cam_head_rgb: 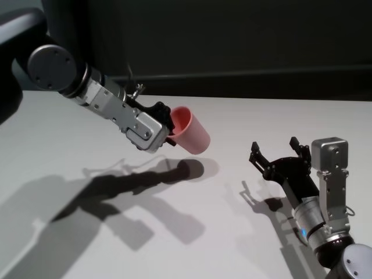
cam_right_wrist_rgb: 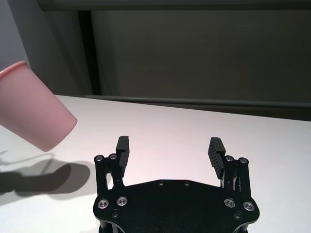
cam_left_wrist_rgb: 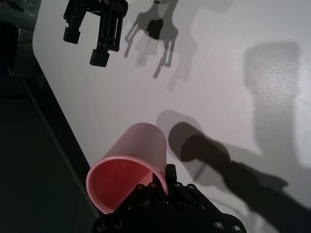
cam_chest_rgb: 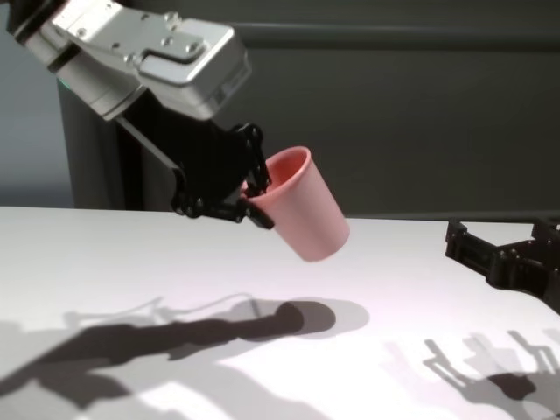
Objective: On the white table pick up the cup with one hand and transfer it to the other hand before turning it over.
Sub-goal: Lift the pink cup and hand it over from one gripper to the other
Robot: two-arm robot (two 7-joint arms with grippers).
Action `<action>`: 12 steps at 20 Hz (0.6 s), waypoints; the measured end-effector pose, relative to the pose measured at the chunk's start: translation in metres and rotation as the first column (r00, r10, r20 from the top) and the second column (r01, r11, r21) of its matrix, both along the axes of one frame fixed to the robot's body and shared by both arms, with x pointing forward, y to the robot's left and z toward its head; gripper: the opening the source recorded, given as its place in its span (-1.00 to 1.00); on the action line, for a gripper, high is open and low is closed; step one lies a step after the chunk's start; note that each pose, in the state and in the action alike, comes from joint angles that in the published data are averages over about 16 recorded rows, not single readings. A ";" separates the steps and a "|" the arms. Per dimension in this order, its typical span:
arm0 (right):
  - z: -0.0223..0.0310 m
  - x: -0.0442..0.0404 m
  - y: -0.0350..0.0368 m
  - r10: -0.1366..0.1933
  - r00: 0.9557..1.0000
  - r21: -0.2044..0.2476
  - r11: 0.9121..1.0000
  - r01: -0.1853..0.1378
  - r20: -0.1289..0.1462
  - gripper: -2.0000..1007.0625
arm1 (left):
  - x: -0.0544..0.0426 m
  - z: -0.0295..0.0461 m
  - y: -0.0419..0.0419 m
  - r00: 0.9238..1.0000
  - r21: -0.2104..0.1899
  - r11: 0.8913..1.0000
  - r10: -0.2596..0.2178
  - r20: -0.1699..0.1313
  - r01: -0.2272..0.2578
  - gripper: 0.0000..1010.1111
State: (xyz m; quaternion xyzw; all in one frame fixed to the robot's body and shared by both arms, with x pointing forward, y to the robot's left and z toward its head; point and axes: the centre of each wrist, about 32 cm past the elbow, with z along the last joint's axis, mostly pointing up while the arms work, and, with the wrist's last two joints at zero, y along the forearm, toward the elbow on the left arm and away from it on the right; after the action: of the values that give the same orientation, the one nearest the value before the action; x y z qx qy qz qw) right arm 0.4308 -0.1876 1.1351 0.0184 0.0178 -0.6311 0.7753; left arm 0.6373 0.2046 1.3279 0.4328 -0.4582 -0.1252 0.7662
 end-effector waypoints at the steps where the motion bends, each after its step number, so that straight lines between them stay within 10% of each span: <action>1: 0.0000 0.0000 0.0000 0.000 1.000 0.000 1.000 0.000 0.000 0.99 | 0.0000 0.0019 0.0029 1.000 -0.028 1.000 0.014 -0.005 -0.014 -0.90; 6: 0.0000 0.0000 0.0000 0.000 1.000 0.000 1.000 0.000 0.000 0.99 | 0.0008 0.0112 0.0165 0.994 -0.201 0.975 0.090 -0.058 -0.100 -0.90; 12: 0.0000 0.0000 0.0000 0.000 1.000 0.000 1.000 0.000 0.000 0.99 | 0.0020 0.0176 0.0292 0.970 -0.414 0.883 0.156 -0.184 -0.221 -0.90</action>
State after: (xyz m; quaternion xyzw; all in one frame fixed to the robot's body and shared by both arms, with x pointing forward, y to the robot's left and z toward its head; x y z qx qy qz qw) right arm 0.4308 -0.1876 1.1351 0.0184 0.0178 -0.6311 0.7753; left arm 0.6393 0.2338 1.3455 0.2849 -0.3731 0.0233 0.8827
